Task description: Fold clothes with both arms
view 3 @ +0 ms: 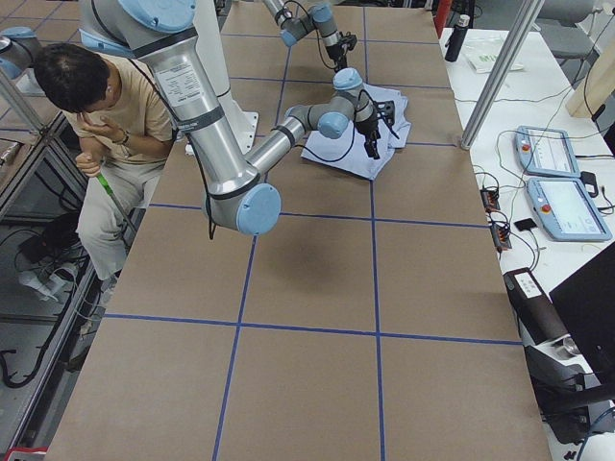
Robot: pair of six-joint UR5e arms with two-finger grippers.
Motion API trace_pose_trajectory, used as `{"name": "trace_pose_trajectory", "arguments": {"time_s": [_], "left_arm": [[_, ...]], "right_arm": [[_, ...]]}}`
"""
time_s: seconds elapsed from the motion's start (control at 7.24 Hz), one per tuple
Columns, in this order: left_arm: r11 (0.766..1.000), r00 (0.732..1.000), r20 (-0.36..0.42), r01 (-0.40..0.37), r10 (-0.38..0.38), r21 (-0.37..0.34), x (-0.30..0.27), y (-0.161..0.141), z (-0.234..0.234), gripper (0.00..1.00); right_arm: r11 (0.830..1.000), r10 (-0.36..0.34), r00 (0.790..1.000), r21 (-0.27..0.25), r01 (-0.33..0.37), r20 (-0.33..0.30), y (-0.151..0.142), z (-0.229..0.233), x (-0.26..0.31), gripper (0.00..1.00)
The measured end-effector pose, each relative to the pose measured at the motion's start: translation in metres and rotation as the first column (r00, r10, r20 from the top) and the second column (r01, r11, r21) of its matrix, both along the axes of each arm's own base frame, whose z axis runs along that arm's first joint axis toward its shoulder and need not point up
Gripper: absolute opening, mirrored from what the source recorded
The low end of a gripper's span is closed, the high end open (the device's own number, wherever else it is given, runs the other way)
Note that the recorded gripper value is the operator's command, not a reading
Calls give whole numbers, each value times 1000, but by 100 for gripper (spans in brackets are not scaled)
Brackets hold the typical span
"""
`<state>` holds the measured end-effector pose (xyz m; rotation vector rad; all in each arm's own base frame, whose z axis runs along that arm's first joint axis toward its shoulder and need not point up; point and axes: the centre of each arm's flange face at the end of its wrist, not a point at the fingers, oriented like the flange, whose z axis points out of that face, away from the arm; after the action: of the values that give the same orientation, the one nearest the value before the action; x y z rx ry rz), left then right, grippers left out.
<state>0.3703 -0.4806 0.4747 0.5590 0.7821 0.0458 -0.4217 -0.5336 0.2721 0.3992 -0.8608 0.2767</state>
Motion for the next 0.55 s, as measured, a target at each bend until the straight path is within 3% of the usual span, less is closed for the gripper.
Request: {"name": "trace_pose_trajectory", "arguments": {"time_s": [0.41,0.55], "left_arm": [[992,978,162,123,-128,42,14,-206,2,0],[989,972,182,142,-149,51,24,-241,-13,55]], "right_arm": [[1000,-7,1000,-2,7,11,7,-4,-7,100],[1000,-4,1000,-7,4,23,12,-8,-11,100]]}}
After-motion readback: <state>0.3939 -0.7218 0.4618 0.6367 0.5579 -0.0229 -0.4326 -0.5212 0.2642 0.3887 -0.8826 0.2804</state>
